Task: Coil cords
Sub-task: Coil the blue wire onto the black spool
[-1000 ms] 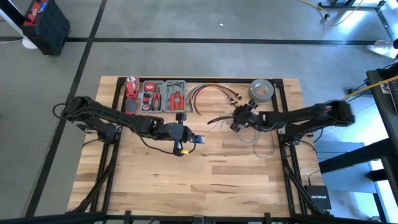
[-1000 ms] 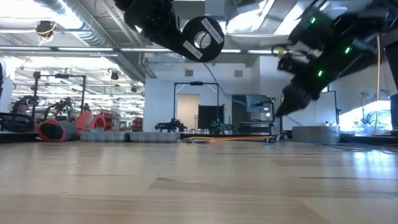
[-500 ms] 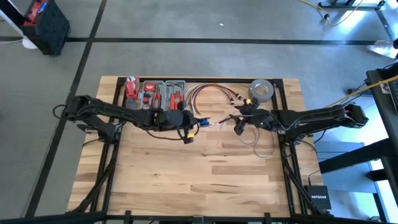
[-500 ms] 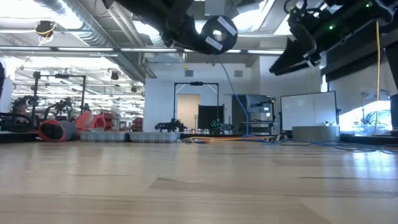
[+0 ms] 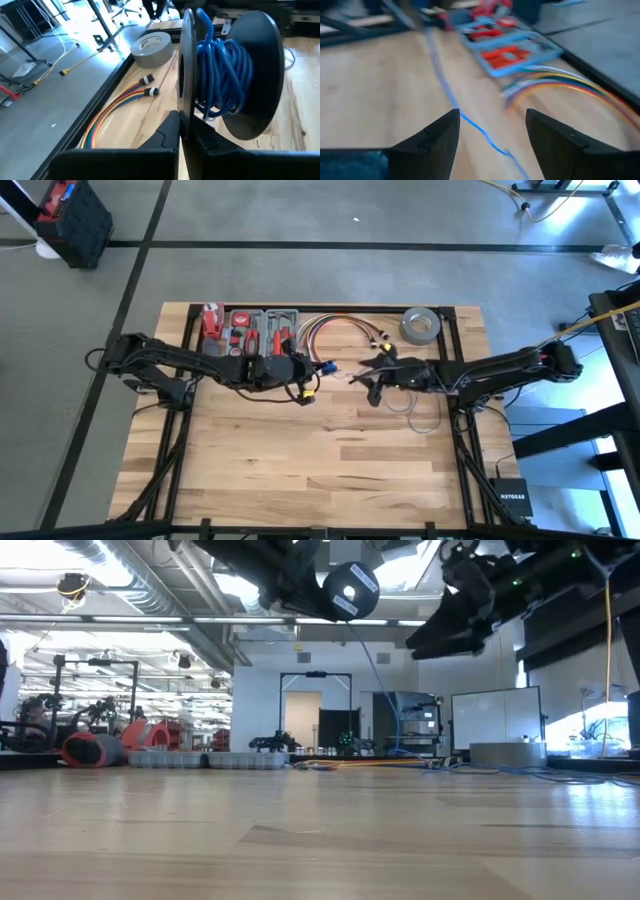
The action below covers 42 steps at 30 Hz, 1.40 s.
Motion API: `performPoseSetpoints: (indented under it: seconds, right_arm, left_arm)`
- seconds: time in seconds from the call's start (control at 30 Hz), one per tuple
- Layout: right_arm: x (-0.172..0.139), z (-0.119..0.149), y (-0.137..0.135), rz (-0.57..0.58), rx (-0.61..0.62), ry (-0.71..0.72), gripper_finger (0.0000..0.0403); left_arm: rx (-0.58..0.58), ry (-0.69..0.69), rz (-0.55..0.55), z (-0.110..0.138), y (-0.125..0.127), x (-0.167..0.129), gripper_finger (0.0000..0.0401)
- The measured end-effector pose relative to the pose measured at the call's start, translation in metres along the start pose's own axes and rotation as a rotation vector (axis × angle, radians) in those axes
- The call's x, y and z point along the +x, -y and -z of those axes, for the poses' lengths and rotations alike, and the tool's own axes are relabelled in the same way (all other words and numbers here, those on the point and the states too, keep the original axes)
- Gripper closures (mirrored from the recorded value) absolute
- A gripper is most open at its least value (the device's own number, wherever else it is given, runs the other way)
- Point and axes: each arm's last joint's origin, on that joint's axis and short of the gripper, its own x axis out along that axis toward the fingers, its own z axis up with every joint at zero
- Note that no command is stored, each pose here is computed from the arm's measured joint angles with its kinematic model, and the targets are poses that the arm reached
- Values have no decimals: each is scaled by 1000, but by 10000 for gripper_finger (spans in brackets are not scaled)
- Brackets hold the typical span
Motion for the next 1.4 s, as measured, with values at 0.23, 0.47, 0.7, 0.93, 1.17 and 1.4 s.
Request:
performPoseSetpoints:
  seconds: [0.23,0.47,0.7,0.93,1.17,1.4]
  right_arm:
    - [34,12,-10,-21,-133,26,171]
    - [50,24,-23,28,-293,5,171]
    - [52,18,-25,40,-310,16,223]
    - [57,23,-26,31,-314,-3,317]
    - [55,23,-21,166,-328,-14,389]
    - [34,9,-14,255,-293,2,395]
  left_arm:
    - [-16,22,-1,-2,0,0,401]
    - [-2,9,10,-1,3,-2,401]
    - [0,17,12,-2,4,-2,401]
    - [6,41,24,-4,9,-5,401]
    - [72,29,45,-3,15,-8,401]
    - [176,-34,45,4,13,-7,401]
